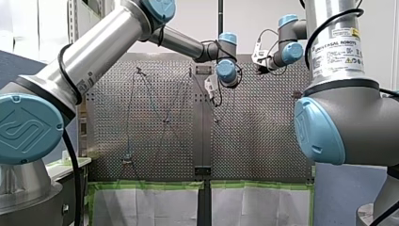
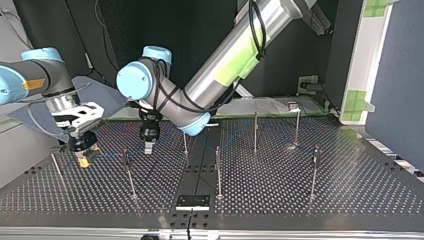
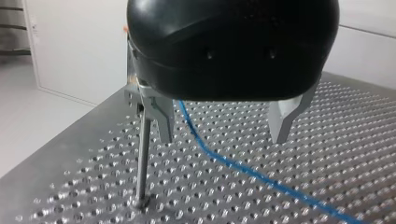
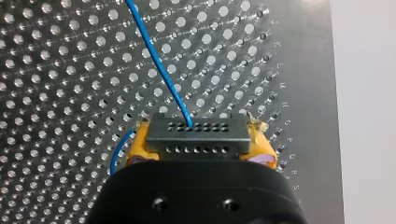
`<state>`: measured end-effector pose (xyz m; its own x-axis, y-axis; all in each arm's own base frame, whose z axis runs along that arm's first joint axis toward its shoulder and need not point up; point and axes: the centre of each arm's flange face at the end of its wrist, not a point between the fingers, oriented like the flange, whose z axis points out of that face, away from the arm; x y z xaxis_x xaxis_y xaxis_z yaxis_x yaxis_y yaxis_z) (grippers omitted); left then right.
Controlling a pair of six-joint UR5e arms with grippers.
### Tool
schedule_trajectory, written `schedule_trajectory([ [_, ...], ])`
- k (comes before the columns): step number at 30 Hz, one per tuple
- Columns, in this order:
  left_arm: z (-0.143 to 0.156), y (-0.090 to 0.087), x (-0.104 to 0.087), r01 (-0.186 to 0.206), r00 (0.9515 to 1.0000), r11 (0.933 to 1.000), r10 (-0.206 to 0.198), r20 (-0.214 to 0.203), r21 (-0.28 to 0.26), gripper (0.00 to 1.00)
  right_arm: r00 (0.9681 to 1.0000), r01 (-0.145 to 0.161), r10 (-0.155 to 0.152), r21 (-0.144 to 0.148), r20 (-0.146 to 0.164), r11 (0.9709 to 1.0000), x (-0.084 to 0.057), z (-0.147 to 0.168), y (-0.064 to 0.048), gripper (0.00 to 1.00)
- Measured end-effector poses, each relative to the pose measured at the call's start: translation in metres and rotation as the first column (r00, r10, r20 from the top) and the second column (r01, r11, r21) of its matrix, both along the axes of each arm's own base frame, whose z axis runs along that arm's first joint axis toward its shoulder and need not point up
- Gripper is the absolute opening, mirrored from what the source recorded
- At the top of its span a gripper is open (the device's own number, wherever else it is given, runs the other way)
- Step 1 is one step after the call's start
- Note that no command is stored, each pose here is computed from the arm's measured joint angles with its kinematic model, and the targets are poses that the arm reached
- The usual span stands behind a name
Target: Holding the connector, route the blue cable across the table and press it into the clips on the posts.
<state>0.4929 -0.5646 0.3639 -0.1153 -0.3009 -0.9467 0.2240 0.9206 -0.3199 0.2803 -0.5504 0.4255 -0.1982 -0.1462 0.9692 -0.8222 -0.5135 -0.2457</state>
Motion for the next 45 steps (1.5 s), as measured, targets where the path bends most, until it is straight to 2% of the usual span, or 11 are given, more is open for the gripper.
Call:
schedule_trajectory([
  [6, 0.013, -0.002, -0.024, 0.044, 0.9990, 0.9990, -0.044, 0.003, 0.001, 1.00, 1.0000, 0.000, 0.000, 0.001, 0.000, 1.0000, 0.000, -0.001, 0.000, 0.00],
  [11, 0.027, -0.004, -0.043, 0.081, 0.9962, 0.9966, -0.080, 0.036, -0.019, 1.00, 1.0000, -0.005, 0.005, 0.002, 0.000, 1.0000, 0.001, -0.001, 0.000, 0.00],
  [15, 0.039, -0.002, -0.055, 0.086, 0.9944, 0.9958, -0.083, 0.065, -0.032, 1.00, 1.0000, -0.009, 0.009, 0.003, 0.000, 1.0000, 0.001, -0.001, 0.000, 0.00],
  [21, 0.055, 0.013, -0.062, 0.046, 0.9940, 0.9966, -0.039, 0.102, -0.068, 1.00, 0.9999, -0.013, 0.013, 0.004, 0.000, 0.9999, 0.003, -0.002, 0.001, 0.00],
  [25, 0.065, 0.020, -0.070, 0.037, 0.9919, 0.9946, -0.025, 0.125, -0.097, 1.00, 0.9999, -0.015, 0.015, 0.005, -0.001, 0.9999, 0.004, -0.002, 0.001, 0.00],
  [34, 0.087, 0.041, -0.084, 0.017, 0.9856, 0.9821, 0.015, 0.169, -0.187, 1.00, 0.9999, -0.015, 0.015, 0.004, -0.003, 0.9999, 0.005, -0.003, 0.002, 0.00],
  [40, 0.099, 0.062, -0.087, -0.030, 0.9772, 0.9759, 0.074, 0.199, -0.216, 1.00, 0.9999, -0.017, 0.017, 0.004, -0.004, 0.9999, 0.006, -0.003, 0.002, 0.00],
  [45, 0.109, 0.079, -0.093, -0.075, 0.9660, 0.9700, 0.128, 0.224, -0.231, 1.00, 0.9998, -0.018, 0.018, 0.003, -0.007, 0.9998, 0.007, -0.003, 0.003, 0.00],
])
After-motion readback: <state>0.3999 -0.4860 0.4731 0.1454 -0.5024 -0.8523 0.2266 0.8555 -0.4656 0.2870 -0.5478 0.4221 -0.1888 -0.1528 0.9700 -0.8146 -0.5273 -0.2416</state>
